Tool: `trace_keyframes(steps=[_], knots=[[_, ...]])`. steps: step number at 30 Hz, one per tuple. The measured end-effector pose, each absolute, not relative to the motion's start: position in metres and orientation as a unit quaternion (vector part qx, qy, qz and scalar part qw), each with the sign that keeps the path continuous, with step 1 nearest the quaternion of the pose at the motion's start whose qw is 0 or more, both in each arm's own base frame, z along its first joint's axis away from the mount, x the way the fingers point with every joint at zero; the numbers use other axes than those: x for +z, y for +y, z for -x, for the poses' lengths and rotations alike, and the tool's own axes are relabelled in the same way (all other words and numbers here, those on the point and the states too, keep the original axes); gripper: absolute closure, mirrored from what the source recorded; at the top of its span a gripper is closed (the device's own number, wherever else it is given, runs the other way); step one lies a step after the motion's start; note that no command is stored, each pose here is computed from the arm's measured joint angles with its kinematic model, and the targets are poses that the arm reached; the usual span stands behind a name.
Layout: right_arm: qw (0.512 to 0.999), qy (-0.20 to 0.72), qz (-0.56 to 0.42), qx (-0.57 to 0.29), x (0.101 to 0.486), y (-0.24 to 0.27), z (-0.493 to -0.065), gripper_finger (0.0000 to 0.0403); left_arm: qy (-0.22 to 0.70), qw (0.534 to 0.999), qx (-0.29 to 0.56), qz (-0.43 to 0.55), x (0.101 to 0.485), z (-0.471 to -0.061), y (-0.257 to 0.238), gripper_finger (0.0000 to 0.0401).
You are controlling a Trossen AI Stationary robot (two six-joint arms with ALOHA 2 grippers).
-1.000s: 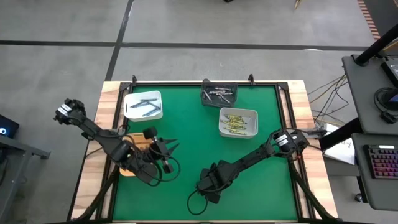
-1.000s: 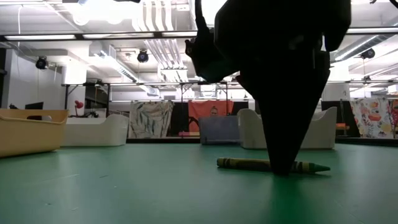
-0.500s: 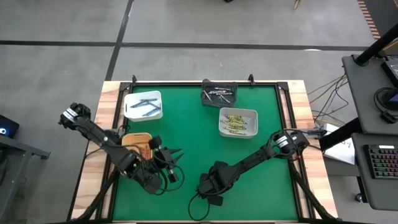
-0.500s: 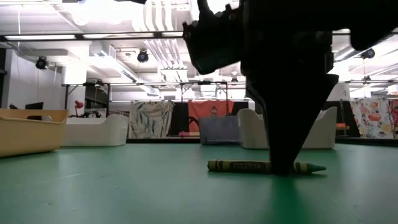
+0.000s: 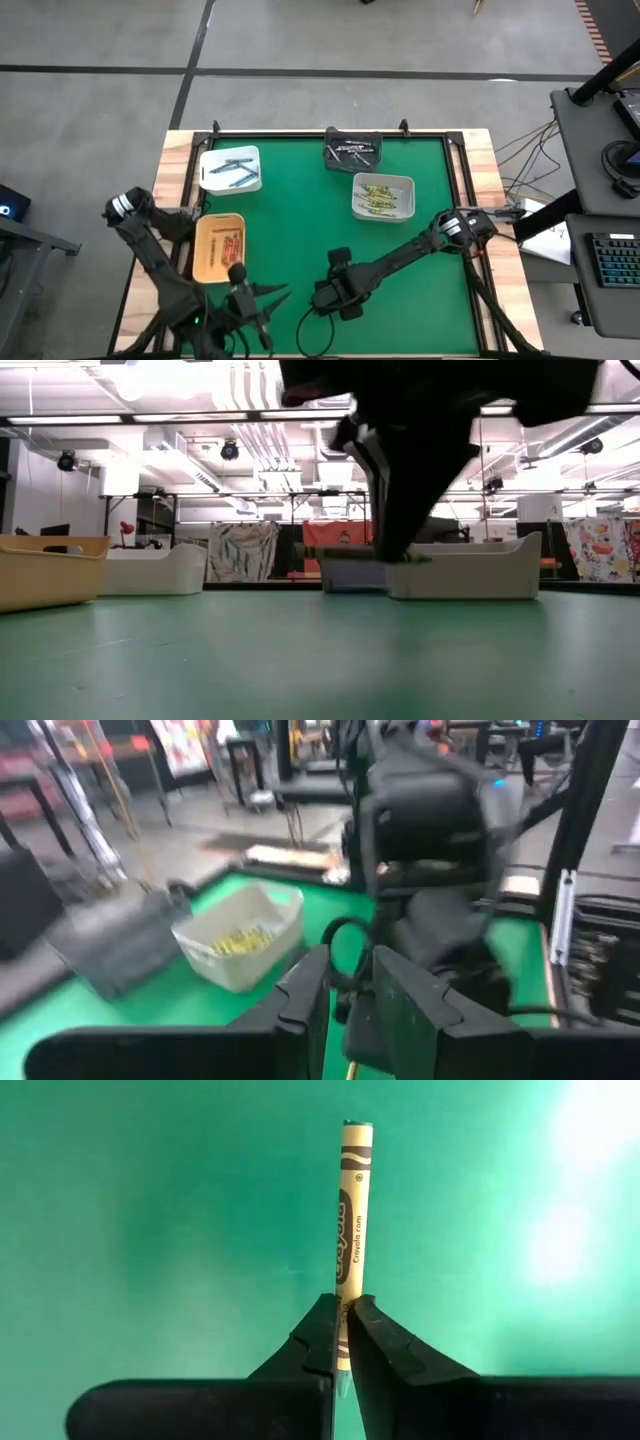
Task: Sort crayons
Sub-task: Put the green crayon into the gray bin
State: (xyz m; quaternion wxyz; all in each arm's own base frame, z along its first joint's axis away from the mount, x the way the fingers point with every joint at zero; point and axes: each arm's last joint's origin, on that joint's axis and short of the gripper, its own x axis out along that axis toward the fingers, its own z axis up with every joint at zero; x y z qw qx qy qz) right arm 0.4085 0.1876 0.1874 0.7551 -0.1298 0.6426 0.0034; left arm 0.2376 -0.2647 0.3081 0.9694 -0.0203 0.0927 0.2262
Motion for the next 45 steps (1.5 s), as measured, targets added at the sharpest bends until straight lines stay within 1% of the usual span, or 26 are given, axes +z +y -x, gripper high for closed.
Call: trace_keyframes(steps=[7,15,22,29,33,35,37,45], knots=[[0.737,0.649,0.187,0.028,0.207,0.165,-0.414,0.0391,0.076,0.962,0.256,-0.063,0.344,-0.243,-0.284,0.0337],[0.738,0.647,0.192,0.028,0.240,0.120,-0.411,0.0391,0.086,0.953,0.267,-0.115,0.378,-0.237,-0.276,0.0337],[0.763,0.624,0.167,0.012,0.281,0.070,-0.394,0.0391,0.101,0.945,0.272,-0.150,0.385,-0.230,-0.265,0.0337],[0.786,0.605,0.125,-0.038,0.313,0.007,-0.355,0.0391,0.109,0.939,0.283,-0.160,0.377,-0.223,-0.254,0.0337],[0.799,0.592,0.099,-0.041,0.319,-0.022,-0.331,0.0391,0.113,0.935,0.295,-0.162,0.373,-0.221,-0.244,0.0339],[0.808,0.581,0.089,-0.044,0.319,-0.032,-0.320,0.0391,0.112,0.933,0.305,-0.154,0.372,-0.224,-0.239,0.0345],[0.812,0.574,0.087,-0.052,0.318,-0.040,-0.309,0.0391,0.120,0.925,0.316,-0.172,0.373,-0.229,-0.231,0.0355],[0.826,0.557,0.054,-0.060,0.298,-0.045,-0.270,0.0391,0.176,0.879,0.391,-0.208,0.384,-0.262,-0.172,0.0398]])
